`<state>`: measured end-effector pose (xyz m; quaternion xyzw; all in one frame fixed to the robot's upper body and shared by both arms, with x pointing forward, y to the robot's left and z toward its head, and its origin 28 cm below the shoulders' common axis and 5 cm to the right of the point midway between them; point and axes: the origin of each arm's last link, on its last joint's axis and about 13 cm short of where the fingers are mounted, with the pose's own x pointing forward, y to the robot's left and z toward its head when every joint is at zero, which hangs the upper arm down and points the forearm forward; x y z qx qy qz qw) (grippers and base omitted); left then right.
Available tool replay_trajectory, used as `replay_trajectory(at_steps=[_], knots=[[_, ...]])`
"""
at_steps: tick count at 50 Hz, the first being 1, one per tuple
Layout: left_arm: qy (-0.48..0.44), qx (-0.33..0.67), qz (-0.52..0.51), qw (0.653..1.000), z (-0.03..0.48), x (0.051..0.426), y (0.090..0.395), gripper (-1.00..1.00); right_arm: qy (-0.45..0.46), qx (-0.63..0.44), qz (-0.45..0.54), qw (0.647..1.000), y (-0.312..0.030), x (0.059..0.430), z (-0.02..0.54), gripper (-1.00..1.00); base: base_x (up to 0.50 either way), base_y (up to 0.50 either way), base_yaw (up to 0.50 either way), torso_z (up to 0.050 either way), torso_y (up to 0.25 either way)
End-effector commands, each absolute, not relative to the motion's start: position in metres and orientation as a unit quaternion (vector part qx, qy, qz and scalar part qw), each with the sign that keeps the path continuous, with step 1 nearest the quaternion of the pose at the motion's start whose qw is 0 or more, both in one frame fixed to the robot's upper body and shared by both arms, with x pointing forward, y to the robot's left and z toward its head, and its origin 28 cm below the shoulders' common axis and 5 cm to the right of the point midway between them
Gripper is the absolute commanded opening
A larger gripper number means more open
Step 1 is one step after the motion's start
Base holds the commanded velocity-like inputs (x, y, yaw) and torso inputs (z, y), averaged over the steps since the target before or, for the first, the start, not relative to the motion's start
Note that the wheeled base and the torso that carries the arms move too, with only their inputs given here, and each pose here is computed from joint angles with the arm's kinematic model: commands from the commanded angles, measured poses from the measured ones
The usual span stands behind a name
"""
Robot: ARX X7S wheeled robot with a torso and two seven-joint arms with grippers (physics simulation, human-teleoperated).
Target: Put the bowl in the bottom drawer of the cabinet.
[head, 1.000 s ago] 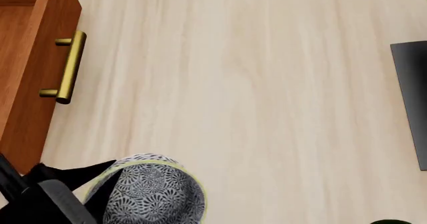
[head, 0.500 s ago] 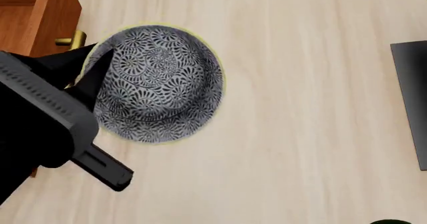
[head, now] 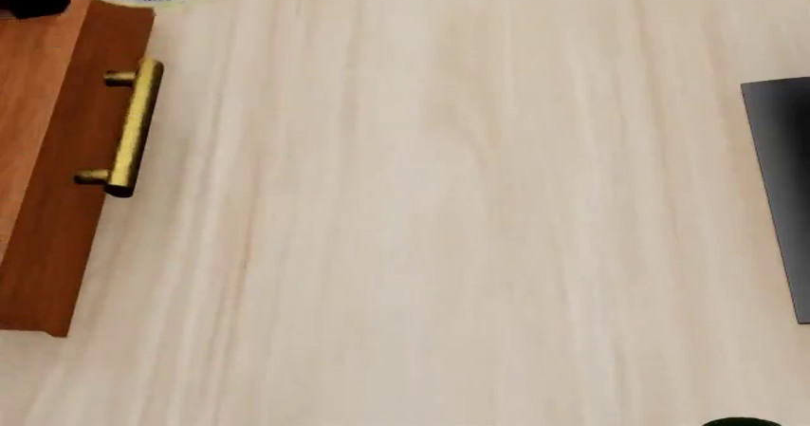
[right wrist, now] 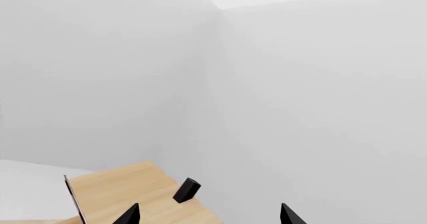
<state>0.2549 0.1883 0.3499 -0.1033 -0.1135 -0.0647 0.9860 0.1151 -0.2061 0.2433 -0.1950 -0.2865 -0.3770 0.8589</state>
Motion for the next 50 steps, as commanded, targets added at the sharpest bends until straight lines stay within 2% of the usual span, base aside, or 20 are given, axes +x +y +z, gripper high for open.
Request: replay_trajectory(at_steps=[1, 19, 26, 44, 50], knots=[[-0.108, -0.227, 0.020, 0.968, 0.376, 0.276, 0.199, -1.00, -0.287, -0.193, -0.374, 0.860, -0.205, 0.116, 0.244, 1.00, 0.00, 0.00, 0.00, 0.000, 0.000], [-0.099, -0.299, 0.087, 0.945, 0.384, 0.293, 0.206, -1.00, -0.286, -0.192, -0.370, 0.863, -0.203, 0.117, 0.245, 1.00, 0.00, 0.00, 0.00, 0.000, 0.000], [-0.080, -0.353, 0.121, 0.924, 0.376, 0.302, 0.212, -1.00, -0.285, -0.192, -0.369, 0.864, -0.203, 0.118, 0.246, 1.00, 0.00, 0.00, 0.00, 0.000, 0.000], [-0.040, -0.454, 0.195, 0.868, 0.331, 0.315, 0.231, -1.00, -0.284, -0.200, -0.366, 0.863, -0.205, 0.118, 0.253, 1.00, 0.00, 0.00, 0.00, 0.000, 0.000], [-0.030, -0.456, 0.216, 0.863, 0.316, 0.317, 0.233, -1.00, -0.284, -0.202, -0.365, 0.863, -0.208, 0.116, 0.254, 1.00, 0.00, 0.00, 0.00, 0.000, 0.003]])
